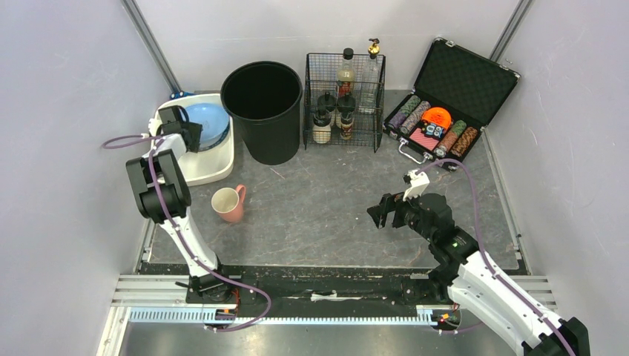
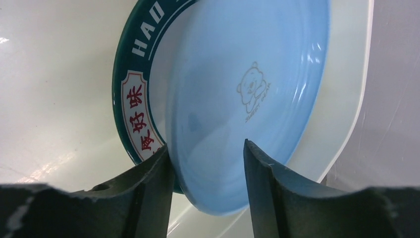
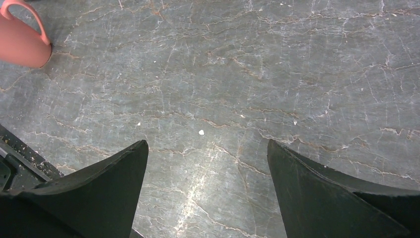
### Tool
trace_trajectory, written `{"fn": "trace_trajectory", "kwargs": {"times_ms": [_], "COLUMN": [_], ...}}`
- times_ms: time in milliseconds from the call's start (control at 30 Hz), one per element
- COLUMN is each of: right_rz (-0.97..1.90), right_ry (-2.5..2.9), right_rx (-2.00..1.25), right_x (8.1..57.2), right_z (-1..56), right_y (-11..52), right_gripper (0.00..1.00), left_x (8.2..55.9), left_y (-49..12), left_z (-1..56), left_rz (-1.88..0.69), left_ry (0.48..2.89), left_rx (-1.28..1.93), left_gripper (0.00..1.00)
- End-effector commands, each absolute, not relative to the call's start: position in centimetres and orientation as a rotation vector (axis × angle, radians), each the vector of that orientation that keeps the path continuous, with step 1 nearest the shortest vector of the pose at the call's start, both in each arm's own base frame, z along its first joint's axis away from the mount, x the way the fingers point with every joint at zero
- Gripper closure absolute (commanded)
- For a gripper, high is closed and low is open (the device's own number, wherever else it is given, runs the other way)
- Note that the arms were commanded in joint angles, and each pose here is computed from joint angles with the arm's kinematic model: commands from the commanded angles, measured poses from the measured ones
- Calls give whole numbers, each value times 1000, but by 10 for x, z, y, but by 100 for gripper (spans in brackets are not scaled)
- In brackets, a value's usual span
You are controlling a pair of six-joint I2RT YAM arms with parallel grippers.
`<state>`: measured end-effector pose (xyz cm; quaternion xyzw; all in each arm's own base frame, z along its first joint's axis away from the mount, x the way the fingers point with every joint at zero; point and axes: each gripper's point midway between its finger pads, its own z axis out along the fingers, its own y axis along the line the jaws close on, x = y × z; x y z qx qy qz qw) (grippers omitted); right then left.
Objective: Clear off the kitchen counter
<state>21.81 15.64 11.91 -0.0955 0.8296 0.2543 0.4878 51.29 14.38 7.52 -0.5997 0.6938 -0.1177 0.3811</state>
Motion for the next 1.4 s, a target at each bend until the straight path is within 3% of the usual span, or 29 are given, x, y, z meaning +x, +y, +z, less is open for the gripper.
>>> {"fn": "trace_trajectory", "kwargs": {"times_ms": [0,367,433,733,1367], "right_rz": [657,727,734,749,731], "right_ry": [1959,1958,1955,1961,1954], "right_rx": [-232,-250,-249,-250,-290], "right_x": [221,211,211,206,200], "right_z": [134,138,138,132,132], "right_y": [161,168,169,169,165], "right_gripper": [8,8,8,7,7], "left_x": [521,506,500,472,395], "left_y": [139,122,120,114,68], "left_z": [87,106,110,127,184], "left_rz": [-324,-344,-335,-278,-271], "left_ry": [1782,1862,1878,1962,2043], "left_rx": [-1491,-1415,-1407,-1326,-1065], "left_gripper": [41,35,29,19,18]}}
